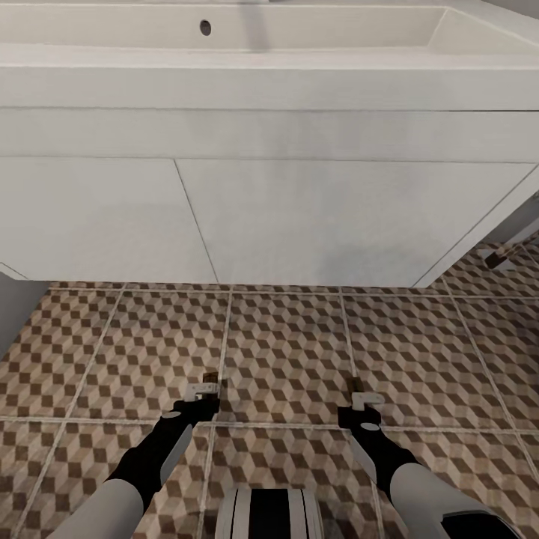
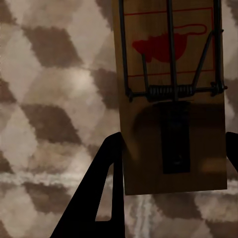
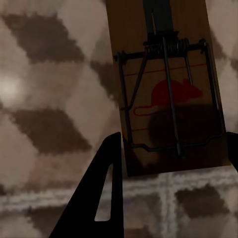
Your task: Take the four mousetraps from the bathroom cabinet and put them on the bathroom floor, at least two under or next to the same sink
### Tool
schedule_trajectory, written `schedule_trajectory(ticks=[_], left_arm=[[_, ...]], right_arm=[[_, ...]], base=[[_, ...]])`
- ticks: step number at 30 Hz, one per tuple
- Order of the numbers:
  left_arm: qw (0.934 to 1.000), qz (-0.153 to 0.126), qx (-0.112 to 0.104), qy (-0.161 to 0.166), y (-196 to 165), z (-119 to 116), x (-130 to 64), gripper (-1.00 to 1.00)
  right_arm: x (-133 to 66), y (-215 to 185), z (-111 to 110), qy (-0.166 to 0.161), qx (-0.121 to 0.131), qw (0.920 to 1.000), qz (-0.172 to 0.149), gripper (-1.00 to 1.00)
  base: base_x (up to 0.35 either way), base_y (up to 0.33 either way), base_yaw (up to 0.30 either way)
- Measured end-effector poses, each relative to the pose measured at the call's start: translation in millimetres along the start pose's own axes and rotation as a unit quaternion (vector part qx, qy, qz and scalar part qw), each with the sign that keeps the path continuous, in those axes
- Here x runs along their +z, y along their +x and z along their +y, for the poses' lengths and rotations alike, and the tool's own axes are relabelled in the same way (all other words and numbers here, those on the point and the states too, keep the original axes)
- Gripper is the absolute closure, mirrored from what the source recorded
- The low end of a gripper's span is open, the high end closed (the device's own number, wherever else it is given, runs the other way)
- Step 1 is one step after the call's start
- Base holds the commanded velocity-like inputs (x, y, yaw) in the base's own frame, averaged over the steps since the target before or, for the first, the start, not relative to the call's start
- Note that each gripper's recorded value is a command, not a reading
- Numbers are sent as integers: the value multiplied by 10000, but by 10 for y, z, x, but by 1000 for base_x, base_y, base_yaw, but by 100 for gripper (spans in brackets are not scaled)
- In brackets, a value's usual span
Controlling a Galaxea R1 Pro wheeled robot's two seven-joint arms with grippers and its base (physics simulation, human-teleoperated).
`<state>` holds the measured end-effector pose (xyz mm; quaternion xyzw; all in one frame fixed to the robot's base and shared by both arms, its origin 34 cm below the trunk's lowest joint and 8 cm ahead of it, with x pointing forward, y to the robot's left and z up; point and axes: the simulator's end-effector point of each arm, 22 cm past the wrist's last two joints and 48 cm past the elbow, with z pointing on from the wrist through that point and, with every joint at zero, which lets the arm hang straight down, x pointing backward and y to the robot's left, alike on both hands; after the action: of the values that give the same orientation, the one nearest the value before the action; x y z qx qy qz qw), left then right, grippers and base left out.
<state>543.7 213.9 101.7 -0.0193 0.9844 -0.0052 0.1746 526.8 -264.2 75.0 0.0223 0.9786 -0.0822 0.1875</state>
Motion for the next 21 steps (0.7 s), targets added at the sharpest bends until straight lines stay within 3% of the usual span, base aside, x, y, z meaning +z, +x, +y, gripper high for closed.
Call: schedule_trajectory(ticks=[11,21], left_arm=[[10000,8,-2,5,4,-8,-1,100],[9999,15,-1,-127,11,50,-2,100]], right_arm=[[-1,-2,-1,1,7,10000,0,100],[-3,-11,4,-3,8,10000,-14,100]], base=[[27,0,0],[278,0,0]])
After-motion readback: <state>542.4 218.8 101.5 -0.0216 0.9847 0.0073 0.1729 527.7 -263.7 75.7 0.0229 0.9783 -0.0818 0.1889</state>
